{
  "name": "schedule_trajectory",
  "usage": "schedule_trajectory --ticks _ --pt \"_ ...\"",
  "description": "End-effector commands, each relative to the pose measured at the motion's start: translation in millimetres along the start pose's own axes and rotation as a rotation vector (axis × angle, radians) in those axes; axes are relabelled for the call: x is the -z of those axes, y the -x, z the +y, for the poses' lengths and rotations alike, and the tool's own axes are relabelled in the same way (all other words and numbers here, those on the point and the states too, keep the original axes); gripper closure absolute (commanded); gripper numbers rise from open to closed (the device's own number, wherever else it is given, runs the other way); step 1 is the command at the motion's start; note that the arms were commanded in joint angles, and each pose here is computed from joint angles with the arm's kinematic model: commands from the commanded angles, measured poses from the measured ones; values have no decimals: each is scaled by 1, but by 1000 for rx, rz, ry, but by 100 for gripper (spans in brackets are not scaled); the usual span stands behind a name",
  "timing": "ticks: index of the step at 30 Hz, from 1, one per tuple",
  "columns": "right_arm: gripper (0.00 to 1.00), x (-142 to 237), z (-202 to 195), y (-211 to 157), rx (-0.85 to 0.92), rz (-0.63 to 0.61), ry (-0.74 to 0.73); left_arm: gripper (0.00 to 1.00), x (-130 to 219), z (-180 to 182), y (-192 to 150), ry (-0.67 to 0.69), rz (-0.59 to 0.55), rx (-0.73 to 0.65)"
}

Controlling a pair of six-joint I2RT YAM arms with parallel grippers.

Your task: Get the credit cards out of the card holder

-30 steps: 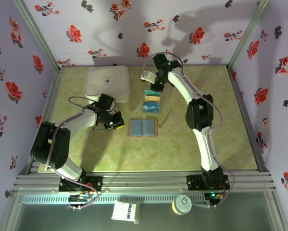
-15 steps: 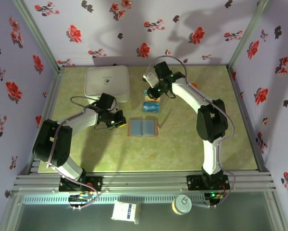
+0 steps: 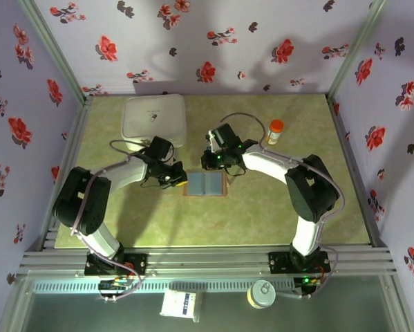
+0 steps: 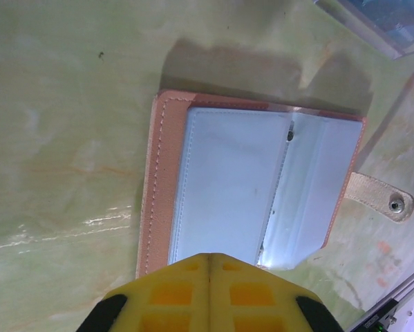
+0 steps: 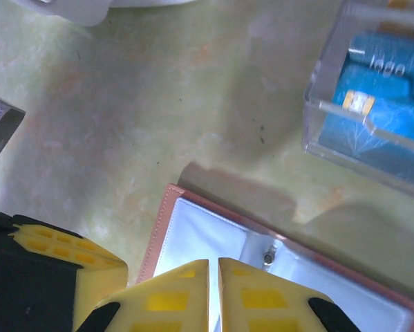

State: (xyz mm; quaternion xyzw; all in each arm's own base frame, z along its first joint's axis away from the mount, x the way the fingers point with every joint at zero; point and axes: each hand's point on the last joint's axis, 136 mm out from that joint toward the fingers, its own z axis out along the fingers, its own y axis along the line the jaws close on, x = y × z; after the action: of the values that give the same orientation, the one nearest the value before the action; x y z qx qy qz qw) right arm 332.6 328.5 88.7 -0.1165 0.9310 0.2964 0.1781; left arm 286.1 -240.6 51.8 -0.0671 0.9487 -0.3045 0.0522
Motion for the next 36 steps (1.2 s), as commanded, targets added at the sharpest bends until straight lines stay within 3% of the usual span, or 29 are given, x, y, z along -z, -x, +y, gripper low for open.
schedule_trajectory --ticks 1,15,29,36 --pt "87 3 16 4 -142 -51 63 100 -4 -4 -4 -11 21 3" --pt "83 -17 15 -52 -305 124 36 100 -6 7 -11 14 34 7" --pt "74 -29 19 -64 -313 173 14 100 -11 10 -12 29 55 -10" --pt "76 -35 21 -67 -312 195 17 100 -12 16 -14 50 63 -20"
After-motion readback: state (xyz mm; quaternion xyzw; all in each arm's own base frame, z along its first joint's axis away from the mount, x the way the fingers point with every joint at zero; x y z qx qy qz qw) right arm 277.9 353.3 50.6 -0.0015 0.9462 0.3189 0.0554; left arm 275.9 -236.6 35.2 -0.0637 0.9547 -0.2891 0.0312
